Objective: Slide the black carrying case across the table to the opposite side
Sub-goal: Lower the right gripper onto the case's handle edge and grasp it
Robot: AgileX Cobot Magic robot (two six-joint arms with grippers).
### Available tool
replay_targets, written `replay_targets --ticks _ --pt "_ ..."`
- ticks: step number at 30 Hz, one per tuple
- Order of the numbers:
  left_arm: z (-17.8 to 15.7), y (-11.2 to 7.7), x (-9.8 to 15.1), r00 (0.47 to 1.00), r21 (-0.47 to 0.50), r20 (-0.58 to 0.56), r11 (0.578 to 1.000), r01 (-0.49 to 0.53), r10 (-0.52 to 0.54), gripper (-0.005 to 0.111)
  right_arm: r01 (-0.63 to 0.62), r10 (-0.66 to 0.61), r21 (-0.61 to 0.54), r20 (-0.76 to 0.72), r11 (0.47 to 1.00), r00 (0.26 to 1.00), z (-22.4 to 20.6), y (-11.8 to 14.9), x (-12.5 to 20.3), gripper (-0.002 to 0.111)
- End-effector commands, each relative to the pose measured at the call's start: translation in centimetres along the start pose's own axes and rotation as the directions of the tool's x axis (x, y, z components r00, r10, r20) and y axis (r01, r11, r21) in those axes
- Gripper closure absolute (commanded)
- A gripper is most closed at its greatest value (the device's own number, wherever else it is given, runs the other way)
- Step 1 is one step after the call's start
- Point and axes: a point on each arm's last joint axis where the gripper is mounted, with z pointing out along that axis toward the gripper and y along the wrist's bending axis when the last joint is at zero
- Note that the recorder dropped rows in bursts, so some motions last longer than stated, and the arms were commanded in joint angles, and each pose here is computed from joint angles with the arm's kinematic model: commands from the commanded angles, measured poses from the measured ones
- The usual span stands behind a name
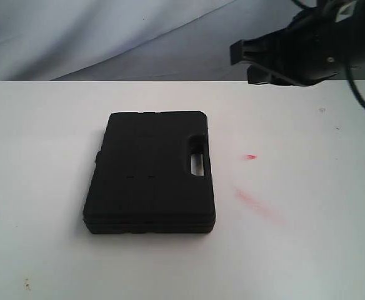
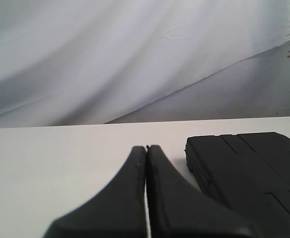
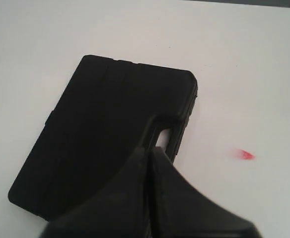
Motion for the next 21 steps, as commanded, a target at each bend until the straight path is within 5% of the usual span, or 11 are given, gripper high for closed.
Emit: replay_targets --ticks 1,12,21 --pt "0.0 0.0 0.1 1.000 -0.003 -0.002 1.000 -0.004 0.004 0.107 0.009 -0.009 -0.001 -0.049 1.000 0.999 2.5 1.3 -0.6 0.108" --pt "0.0 0.0 0.1 1.000 -0.003 -0.002 1.000 -0.004 0.004 0.107 0.032 -0.014 0.081 -0.221 0.996 0.975 8.6 3.6 -1.8 0.108" --pt "0.0 0.0 0.1 1.000 -0.003 -0.002 1.000 -0.004 0.004 0.107 0.013 0.039 0.150 -0.333 0.989 0.942 13.2 2.9 -0.7 0.108"
